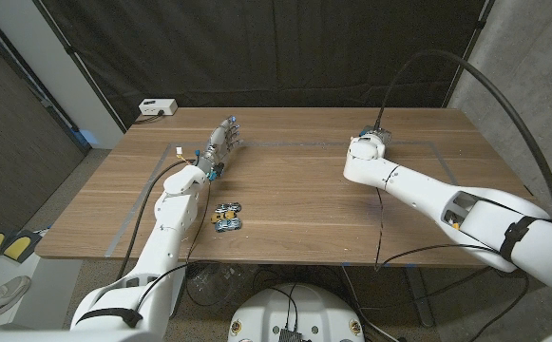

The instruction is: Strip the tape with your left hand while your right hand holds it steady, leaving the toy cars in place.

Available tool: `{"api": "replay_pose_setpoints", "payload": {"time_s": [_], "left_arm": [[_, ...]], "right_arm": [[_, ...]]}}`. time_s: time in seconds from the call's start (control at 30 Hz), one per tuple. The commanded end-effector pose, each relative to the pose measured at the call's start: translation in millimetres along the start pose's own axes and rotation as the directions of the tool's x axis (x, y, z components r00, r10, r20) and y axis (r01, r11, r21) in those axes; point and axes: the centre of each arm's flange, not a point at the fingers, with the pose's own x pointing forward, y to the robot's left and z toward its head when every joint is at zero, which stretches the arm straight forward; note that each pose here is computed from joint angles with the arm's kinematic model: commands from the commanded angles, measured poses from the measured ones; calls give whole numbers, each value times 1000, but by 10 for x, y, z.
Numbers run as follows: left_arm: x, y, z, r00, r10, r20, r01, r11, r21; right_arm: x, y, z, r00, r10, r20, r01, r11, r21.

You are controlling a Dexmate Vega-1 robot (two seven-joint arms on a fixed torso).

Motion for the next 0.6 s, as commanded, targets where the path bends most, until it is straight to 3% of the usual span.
{"api": "replay_pose_setpoints", "payload": {"time_s": [0.03,0.37,0.5,0.57,0.6], "left_arm": [[68,-97,74,995,-103,13,102,994,42],[133,-241,183,975,-222,21,220,973,69],[155,-285,204,967,-252,26,250,965,75],[171,-320,219,960,-279,29,277,958,72],[172,-321,219,959,-281,30,278,958,72]], "right_arm": [[-264,45,-153,975,-220,40,194,921,337],[-383,42,-198,945,-322,61,252,831,495],[-412,34,-213,936,-341,85,239,796,557],[-445,26,-211,929,-358,96,229,758,611],[-445,26,-211,928,-360,97,229,757,613]]}}
